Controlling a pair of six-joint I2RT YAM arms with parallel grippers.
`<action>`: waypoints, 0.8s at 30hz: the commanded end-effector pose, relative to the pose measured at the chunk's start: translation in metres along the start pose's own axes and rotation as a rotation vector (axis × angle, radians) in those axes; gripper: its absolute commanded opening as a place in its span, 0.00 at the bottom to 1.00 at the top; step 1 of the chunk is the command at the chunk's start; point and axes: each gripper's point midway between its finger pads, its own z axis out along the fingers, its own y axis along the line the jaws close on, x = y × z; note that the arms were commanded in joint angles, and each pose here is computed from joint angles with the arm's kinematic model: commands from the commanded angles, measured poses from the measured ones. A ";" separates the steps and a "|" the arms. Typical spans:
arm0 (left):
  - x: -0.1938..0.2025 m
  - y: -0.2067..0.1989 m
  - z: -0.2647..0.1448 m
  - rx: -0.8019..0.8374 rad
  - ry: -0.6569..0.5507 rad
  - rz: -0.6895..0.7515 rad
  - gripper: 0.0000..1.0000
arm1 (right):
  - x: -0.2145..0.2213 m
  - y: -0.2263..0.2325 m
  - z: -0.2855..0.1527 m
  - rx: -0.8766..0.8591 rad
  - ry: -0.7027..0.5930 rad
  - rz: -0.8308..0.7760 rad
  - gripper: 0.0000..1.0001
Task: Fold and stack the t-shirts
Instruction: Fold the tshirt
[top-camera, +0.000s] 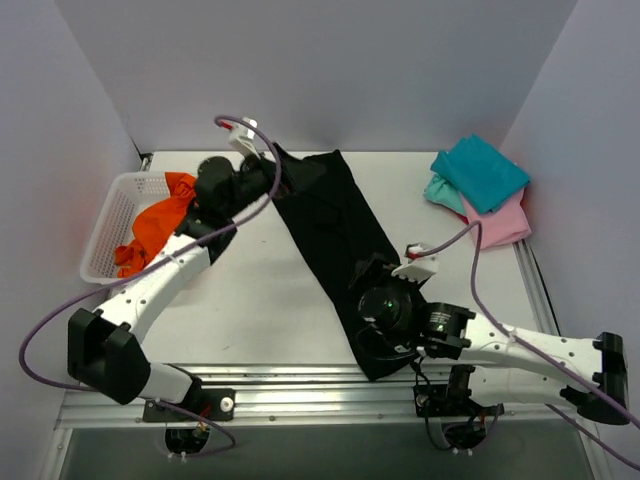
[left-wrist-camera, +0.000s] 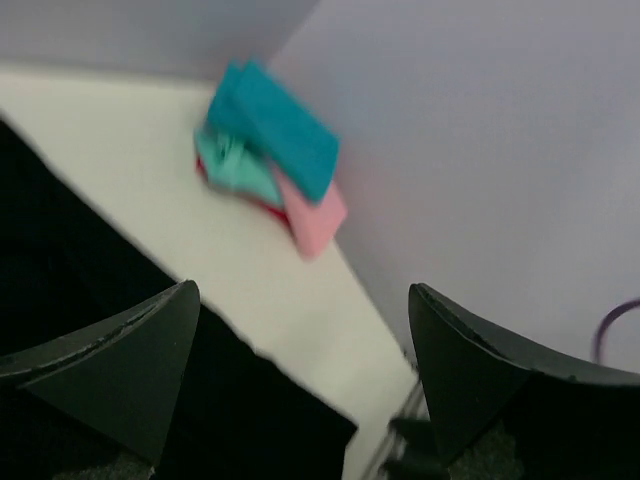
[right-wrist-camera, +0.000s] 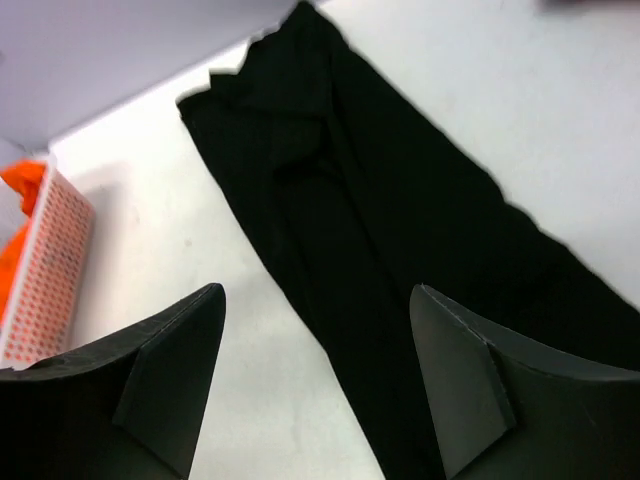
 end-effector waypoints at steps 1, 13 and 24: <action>0.149 0.091 -0.047 -0.449 0.279 0.008 0.94 | -0.059 -0.025 -0.013 0.094 -0.168 -0.053 0.70; 0.345 0.109 -0.162 -0.736 0.679 0.009 0.94 | -0.086 -0.048 -0.027 0.116 -0.214 0.001 0.71; 0.397 0.108 -0.137 -0.692 0.754 0.009 0.94 | -0.098 -0.066 -0.032 0.157 -0.260 0.008 0.71</action>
